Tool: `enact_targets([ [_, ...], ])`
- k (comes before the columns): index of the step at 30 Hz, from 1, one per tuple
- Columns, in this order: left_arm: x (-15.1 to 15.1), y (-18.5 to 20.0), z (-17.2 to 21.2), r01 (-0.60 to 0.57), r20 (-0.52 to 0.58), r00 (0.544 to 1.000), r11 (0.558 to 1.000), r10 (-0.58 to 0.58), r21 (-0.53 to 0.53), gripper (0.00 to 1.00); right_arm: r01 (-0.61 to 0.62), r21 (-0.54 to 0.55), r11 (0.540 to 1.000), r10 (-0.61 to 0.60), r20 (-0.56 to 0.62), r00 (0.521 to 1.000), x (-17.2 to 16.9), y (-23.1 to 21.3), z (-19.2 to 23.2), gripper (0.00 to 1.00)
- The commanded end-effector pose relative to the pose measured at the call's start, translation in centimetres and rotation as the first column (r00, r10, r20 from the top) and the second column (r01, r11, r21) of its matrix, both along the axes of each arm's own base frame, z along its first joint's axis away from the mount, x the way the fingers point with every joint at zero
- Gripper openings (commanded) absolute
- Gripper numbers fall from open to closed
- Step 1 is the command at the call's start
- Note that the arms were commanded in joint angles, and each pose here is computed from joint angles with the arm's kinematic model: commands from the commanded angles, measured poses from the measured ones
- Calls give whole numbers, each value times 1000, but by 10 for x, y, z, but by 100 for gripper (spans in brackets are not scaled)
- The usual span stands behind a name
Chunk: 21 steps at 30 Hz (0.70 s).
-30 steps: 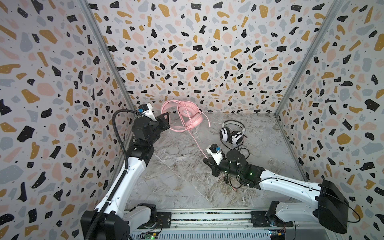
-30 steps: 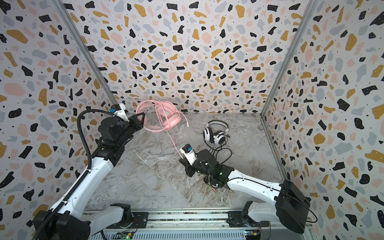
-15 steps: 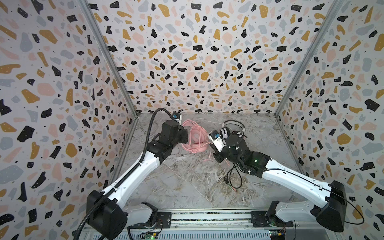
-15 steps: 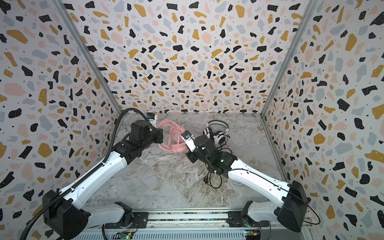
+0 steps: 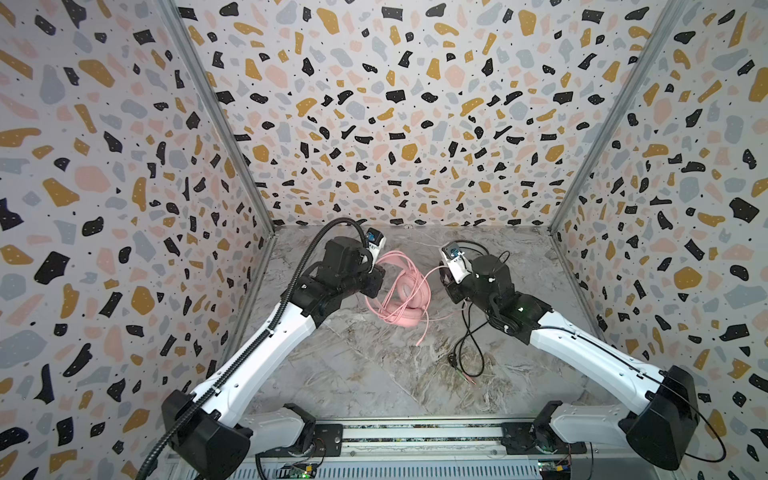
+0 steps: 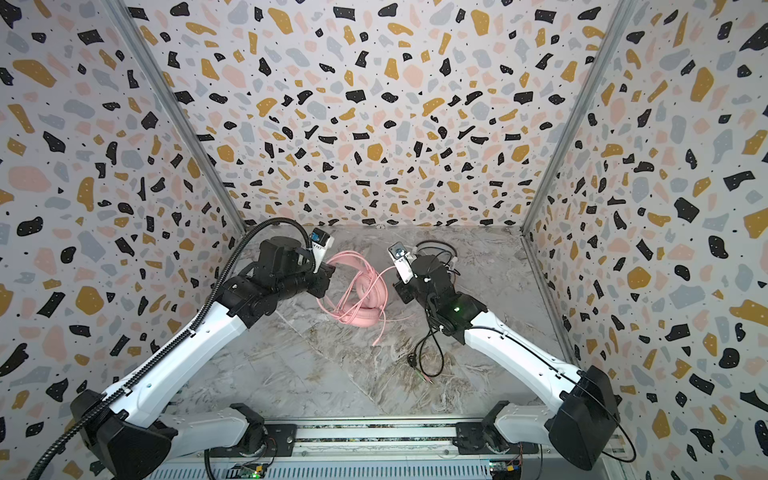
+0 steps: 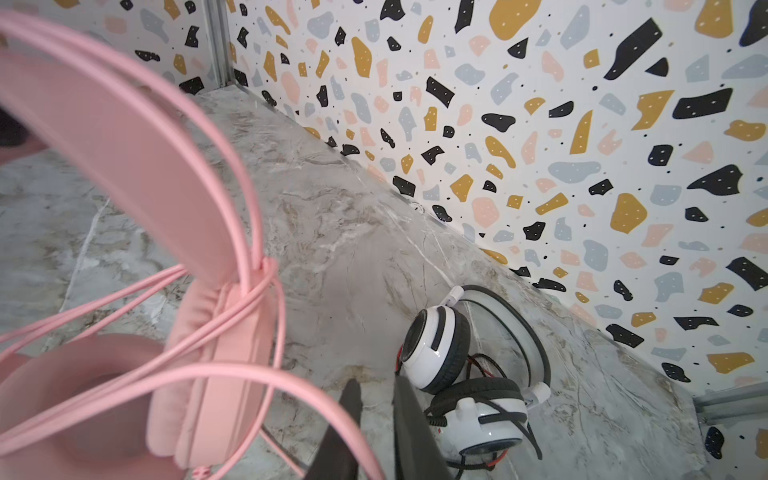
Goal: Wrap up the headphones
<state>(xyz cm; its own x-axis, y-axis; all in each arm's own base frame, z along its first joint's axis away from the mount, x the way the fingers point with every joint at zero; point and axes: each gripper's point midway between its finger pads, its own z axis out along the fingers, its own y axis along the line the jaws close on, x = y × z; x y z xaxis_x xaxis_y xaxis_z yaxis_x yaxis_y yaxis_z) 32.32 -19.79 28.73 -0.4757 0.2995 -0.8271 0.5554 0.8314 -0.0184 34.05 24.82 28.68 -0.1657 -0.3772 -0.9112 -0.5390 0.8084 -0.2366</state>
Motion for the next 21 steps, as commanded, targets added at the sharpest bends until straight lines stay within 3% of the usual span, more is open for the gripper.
enact_targets([
  [1, -10, -11, 39, 95, 98, 991, 994, -88, -62, 0, -25, 115, 993, 16, 76, 997, 10, 3, 31, 18],
  [7, -26, -23, 56, 190, 120, 977, 973, -175, -131, 0, -65, 170, 983, 56, 53, 997, 26, 4, 18, 18],
  [16, -51, -42, 97, 332, 176, 940, 903, -292, -273, 0, -139, 277, 951, 143, 6, 990, 46, 3, -2, 18],
  [21, -47, -41, 95, 312, 158, 948, 911, -277, -271, 0, -157, 298, 942, 177, -41, 983, 40, 5, -22, 20],
])
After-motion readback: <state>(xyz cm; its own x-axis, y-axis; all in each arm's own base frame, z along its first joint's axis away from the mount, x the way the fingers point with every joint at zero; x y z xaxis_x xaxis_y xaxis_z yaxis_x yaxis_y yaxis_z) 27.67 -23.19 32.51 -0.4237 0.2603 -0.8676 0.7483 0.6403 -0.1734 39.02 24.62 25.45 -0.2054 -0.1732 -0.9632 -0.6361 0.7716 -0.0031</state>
